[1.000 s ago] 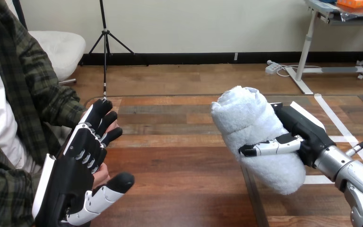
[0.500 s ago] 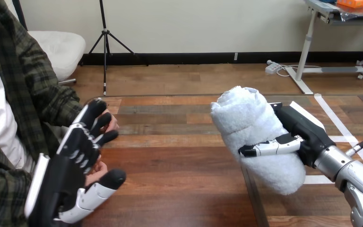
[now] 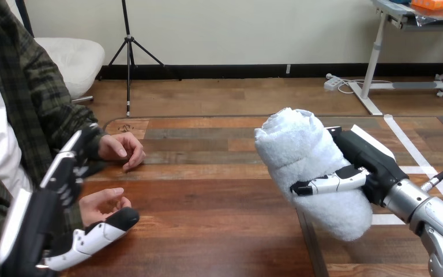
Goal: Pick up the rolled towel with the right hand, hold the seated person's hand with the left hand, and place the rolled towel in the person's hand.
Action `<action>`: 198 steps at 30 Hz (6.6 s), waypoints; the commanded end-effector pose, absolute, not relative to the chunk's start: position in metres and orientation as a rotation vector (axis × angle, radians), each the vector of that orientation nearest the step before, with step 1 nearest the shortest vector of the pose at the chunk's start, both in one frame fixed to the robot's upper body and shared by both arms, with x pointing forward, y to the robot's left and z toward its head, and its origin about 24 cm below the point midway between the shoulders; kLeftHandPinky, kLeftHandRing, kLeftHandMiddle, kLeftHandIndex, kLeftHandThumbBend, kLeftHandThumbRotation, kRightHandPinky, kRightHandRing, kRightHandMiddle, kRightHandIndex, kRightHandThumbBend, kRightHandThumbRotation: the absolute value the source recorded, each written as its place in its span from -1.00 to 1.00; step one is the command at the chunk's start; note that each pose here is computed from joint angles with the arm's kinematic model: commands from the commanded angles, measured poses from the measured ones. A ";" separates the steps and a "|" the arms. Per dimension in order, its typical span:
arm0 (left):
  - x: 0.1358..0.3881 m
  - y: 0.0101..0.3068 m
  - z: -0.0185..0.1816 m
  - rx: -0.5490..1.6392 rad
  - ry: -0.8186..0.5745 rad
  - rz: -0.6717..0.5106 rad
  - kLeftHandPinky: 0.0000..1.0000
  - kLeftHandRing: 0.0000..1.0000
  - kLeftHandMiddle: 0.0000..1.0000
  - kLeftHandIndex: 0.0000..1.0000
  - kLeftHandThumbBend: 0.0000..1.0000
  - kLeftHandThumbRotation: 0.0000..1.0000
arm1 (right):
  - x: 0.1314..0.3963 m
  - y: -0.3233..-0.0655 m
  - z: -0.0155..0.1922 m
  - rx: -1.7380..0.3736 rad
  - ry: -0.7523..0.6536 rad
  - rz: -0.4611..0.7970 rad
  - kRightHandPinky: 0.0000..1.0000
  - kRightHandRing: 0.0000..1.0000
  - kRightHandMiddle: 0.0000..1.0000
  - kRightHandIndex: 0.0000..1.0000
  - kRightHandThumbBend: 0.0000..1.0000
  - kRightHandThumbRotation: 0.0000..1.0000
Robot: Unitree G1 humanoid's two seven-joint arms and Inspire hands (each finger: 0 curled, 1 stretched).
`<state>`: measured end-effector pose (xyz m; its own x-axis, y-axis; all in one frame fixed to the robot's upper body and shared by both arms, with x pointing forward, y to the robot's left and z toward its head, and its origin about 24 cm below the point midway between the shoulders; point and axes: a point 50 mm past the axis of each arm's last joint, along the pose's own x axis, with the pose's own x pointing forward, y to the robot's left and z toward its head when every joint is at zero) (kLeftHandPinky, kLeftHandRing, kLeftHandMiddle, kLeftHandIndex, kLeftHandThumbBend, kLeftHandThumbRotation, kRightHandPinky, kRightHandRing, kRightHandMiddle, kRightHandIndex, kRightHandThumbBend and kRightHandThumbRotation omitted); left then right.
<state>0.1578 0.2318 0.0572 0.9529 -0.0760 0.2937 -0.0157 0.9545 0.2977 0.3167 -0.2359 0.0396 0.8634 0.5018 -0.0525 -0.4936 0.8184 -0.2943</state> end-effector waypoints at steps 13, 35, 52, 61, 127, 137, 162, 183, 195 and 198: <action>0.165 0.254 0.078 0.524 -0.334 -0.006 0.76 0.87 0.88 0.81 1.00 -0.06 | 0.326 -0.238 0.069 -0.314 -0.161 0.506 -0.52 -0.42 -0.25 -0.15 0.67 -1.00; 0.171 0.262 0.089 0.670 -0.277 -0.060 0.61 0.77 0.78 0.74 1.00 -0.27 | 0.324 -0.244 0.072 -0.312 -0.155 0.507 -0.50 -0.41 -0.25 -0.14 0.68 -1.00; 0.182 0.280 0.083 0.783 -0.175 -0.096 0.58 0.71 0.75 0.71 1.00 -0.45 | 0.316 -0.251 0.081 -0.335 -0.161 0.530 -0.53 -0.43 -0.25 -0.14 0.69 -1.00; 0.188 0.290 0.080 0.856 -0.113 -0.115 0.56 0.70 0.74 0.70 1.00 -0.56 | 0.310 -0.253 0.087 -0.325 -0.170 0.553 -0.54 -0.43 -0.25 -0.15 0.70 -1.00; 0.227 0.326 0.057 1.417 0.082 -0.284 0.55 0.67 0.68 0.65 1.00 -0.59 | 0.274 -0.261 0.124 -0.311 -0.325 0.656 -0.64 -0.49 -0.25 -0.13 0.63 -1.00; 0.232 0.326 0.053 1.530 0.087 -0.323 0.55 0.65 0.65 0.64 1.00 -0.47 | 0.270 -0.260 0.128 -0.302 -0.348 0.677 -0.63 -0.48 -0.25 -0.12 0.63 -1.00; 0.247 0.329 0.053 1.765 0.153 -0.393 0.49 0.57 0.58 0.58 1.00 -0.50 | 0.260 -0.263 0.137 -0.274 -0.393 0.732 -0.61 -0.44 -0.23 -0.11 0.58 -1.00; 0.252 0.336 0.049 1.827 0.125 -0.368 0.29 0.38 0.45 0.47 1.00 -0.63 | 0.254 -0.265 0.143 -0.285 -0.446 0.762 -0.63 -0.47 -0.24 -0.11 0.56 -0.96; 0.253 0.337 0.049 1.826 0.162 -0.379 0.21 0.33 0.43 0.39 1.00 -0.70 | 0.253 -0.267 0.145 -0.286 -0.458 0.771 -0.62 -0.46 -0.25 -0.12 0.56 -0.93; 0.253 0.338 0.048 1.825 0.171 -0.383 0.22 0.34 0.45 0.39 0.98 -0.70 | 0.253 -0.267 0.146 -0.296 -0.463 0.769 -0.62 -0.46 -0.24 -0.13 0.56 -0.92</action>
